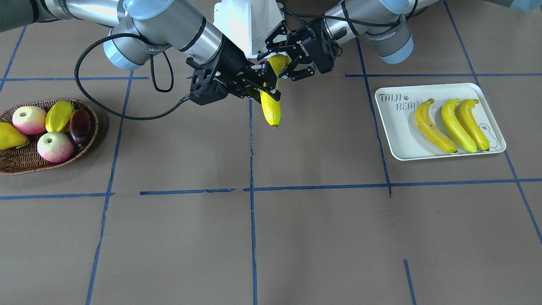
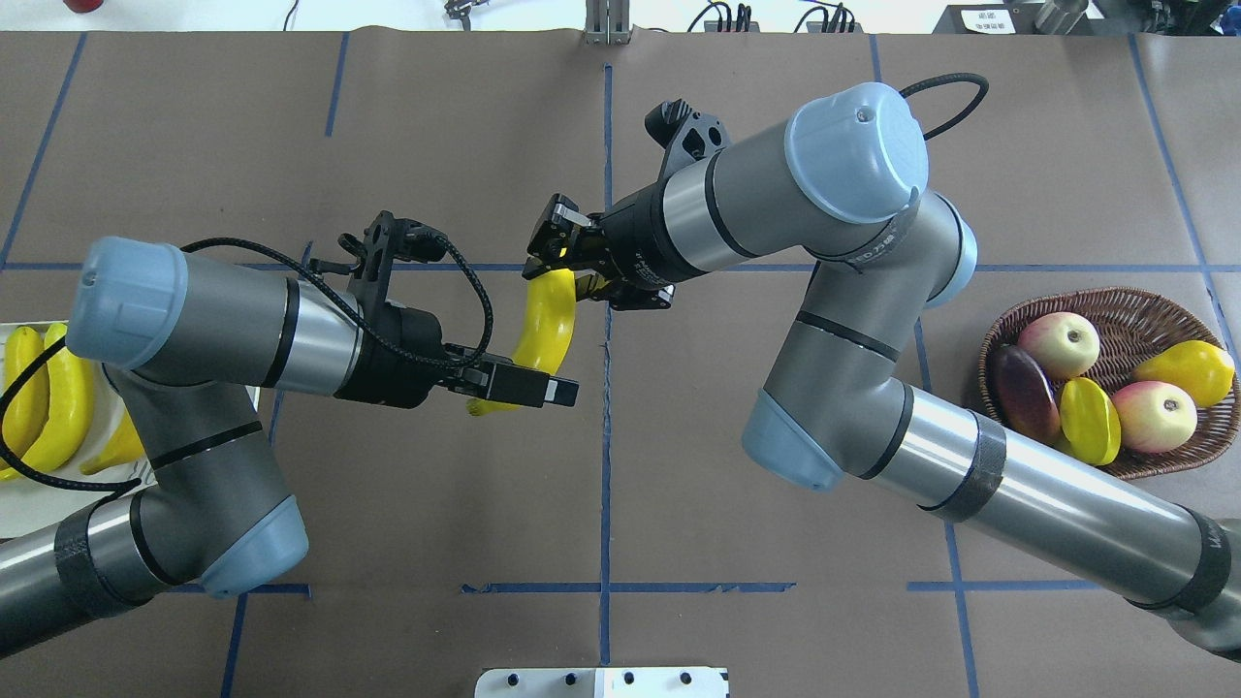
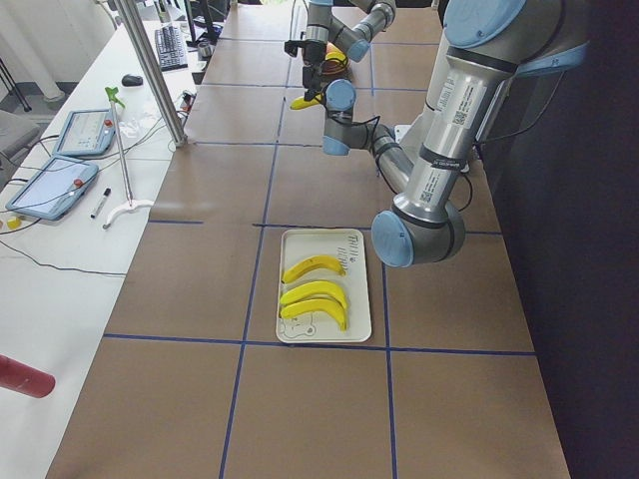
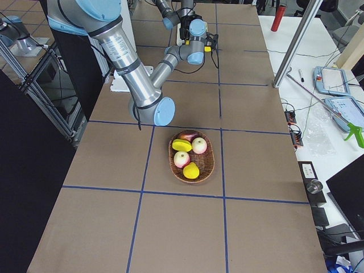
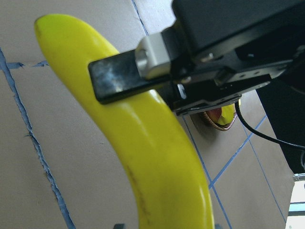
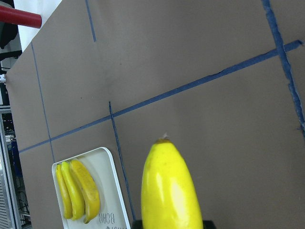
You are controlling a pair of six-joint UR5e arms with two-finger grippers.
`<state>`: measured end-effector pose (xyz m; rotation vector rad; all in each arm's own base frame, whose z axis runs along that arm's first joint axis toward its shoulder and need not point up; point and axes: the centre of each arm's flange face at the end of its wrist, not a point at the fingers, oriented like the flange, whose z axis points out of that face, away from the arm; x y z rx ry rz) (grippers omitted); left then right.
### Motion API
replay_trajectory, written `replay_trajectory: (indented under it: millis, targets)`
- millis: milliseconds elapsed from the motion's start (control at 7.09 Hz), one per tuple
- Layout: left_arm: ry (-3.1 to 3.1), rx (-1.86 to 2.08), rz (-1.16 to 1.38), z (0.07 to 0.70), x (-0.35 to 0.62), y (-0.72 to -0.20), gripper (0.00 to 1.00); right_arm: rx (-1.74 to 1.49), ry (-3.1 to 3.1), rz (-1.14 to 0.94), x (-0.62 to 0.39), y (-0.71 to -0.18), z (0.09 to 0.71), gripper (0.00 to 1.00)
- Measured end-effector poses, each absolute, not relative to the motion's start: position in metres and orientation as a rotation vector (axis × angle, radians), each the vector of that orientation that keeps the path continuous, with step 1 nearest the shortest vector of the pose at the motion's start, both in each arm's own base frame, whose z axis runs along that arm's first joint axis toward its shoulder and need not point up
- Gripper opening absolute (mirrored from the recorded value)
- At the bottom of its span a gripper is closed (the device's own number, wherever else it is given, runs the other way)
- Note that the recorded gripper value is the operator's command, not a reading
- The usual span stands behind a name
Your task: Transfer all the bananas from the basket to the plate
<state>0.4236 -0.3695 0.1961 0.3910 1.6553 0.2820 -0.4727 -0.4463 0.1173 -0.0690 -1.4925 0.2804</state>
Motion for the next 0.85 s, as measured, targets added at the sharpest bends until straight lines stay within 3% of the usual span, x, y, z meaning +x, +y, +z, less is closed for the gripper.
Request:
replay_trajectory:
  millis: [282,423,705,846]
  targets:
    - [1.655,0.391,0.282,0.1964,0.4236,-0.3695,0.62,-0.073,-1.489,0.278,-0.4754,-0.4443,0.1195,0.07]
    - [1.654,0.39,0.281,0.1969,0.4236,-0.3695,0.46,-0.074,-1.488,0.277,-0.4757,-0.4441,0.1203,0.08]
    - [1.652,0.39,0.282,0.1982,0.4238,-0.3696,0.27,-0.076,-1.485,0.277,-0.4767,-0.4434,0.1218,0.11]
    - [1.651,0.39,0.282,0.199,0.4239,-0.3697,0.18,-0.076,-1.485,0.277,-0.4766,-0.4434,0.122,0.23]
